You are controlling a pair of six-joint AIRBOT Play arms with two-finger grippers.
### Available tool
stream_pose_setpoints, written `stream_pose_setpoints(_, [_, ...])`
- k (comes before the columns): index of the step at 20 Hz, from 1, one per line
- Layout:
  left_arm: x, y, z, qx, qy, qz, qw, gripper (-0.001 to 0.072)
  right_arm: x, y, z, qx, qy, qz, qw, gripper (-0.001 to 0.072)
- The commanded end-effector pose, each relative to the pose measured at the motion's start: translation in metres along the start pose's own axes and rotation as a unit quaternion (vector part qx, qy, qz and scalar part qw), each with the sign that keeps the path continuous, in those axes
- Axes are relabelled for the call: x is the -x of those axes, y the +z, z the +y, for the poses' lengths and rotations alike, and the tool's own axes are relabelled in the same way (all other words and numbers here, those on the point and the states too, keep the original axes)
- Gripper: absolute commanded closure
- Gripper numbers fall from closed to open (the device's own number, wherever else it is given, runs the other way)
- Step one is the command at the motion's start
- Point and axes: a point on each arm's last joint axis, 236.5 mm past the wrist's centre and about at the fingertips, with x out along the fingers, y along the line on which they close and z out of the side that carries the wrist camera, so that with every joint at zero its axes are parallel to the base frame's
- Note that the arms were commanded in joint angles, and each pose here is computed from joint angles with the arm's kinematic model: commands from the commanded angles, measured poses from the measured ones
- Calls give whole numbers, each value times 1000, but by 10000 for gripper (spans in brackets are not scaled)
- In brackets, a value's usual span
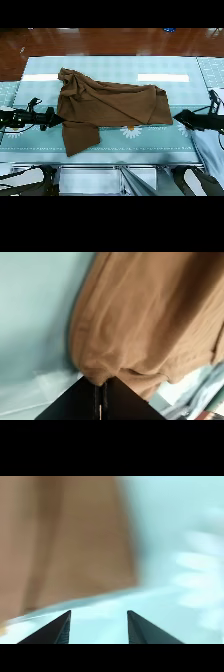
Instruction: Fold the shirts.
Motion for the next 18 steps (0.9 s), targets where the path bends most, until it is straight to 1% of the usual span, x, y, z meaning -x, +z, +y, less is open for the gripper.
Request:
stream_pose_setpoints(1, [5, -1, -12, -14, -9, 5, 1000, 694, 9, -13, -58, -75, -69, 17, 995, 310])
stream_pose_setpoints(3, [6, 0, -14, -23, -10, 1, 1000, 694, 3, -26, -54, -104, -30, 34, 994, 310])
stream_pose_setpoints(5, [6, -2, -13, -36, -7, 6, 999, 694, -9, -33, -33, -101, 19, 63, 993, 310])
stream_pose_setpoints(6, [6, -4, -13, -41, -6, 8, 999, 695, -16, -36, -29, -102, 31, 79, 991, 310])
stream_pose_setpoints(13, [6, -4, -12, -42, -4, 9, 999, 694, -52, -15, -22, -157, 88, 109, 978, 310])
stream_pose_setpoints(15, [6, -4, -12, -42, -4, 9, 999, 694, -63, -11, -20, -152, 83, 111, 979, 310])
stream_pose_setpoints(18, [6, -5, -13, -42, -6, 12, 999, 694, -79, 7, 3, -133, 96, 107, 981, 310])
